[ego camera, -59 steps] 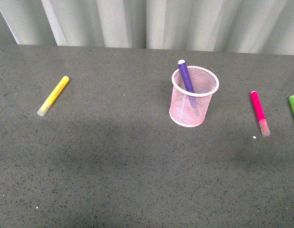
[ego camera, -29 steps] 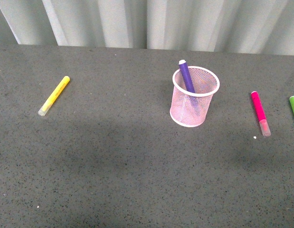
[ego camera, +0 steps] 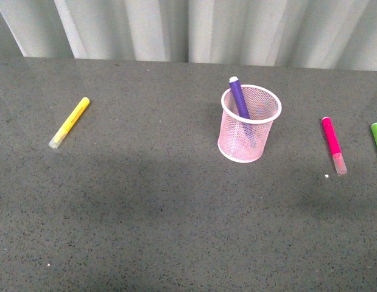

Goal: Insert purple and pink pens into pink cup

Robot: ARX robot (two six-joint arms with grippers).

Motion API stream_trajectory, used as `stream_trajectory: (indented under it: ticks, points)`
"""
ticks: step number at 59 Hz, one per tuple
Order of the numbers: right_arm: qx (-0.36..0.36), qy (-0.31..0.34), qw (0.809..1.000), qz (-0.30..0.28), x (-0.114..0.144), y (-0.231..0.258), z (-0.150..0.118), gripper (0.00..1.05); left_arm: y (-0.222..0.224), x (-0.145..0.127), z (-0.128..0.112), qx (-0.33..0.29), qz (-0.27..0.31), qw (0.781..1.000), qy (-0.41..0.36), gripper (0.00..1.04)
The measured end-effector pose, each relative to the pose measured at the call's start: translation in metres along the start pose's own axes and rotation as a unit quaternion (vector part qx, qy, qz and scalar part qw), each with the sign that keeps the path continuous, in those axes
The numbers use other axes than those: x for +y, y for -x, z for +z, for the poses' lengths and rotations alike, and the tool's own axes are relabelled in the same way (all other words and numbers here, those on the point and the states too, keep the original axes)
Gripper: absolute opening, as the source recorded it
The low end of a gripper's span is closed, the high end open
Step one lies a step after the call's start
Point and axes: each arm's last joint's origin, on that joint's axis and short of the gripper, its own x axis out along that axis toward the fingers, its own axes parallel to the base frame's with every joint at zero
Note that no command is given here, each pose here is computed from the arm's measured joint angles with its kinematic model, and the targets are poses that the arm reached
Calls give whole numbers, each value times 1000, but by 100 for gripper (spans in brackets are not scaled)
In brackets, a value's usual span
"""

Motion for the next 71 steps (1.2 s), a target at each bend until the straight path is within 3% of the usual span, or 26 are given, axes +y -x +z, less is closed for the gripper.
stream_trajectory:
  ticks: [27, 31, 38, 52, 61, 71]
  points:
    - [0, 0, 1000, 0, 0, 0, 0, 98, 0, 0, 0, 0, 0, 1000, 0, 92]
    - [4, -28, 999, -34, -1, -1, 0, 98, 0, 0, 0, 0, 0, 1000, -1, 100]
    - [9, -92, 994, -50, -8, -13, 9, 98, 0, 0, 0, 0, 0, 1000, -1, 98]
    - [43, -98, 993, -57, -22, -58, 35, 98, 0, 0, 0, 0, 0, 1000, -1, 98]
    - [141, -70, 987, -41, -28, -108, 32, 98, 0, 0, 0, 0, 0, 1000, -2, 98]
    - [261, -44, 964, -36, -38, -166, 13, 98, 0, 0, 0, 0, 0, 1000, -1, 98]
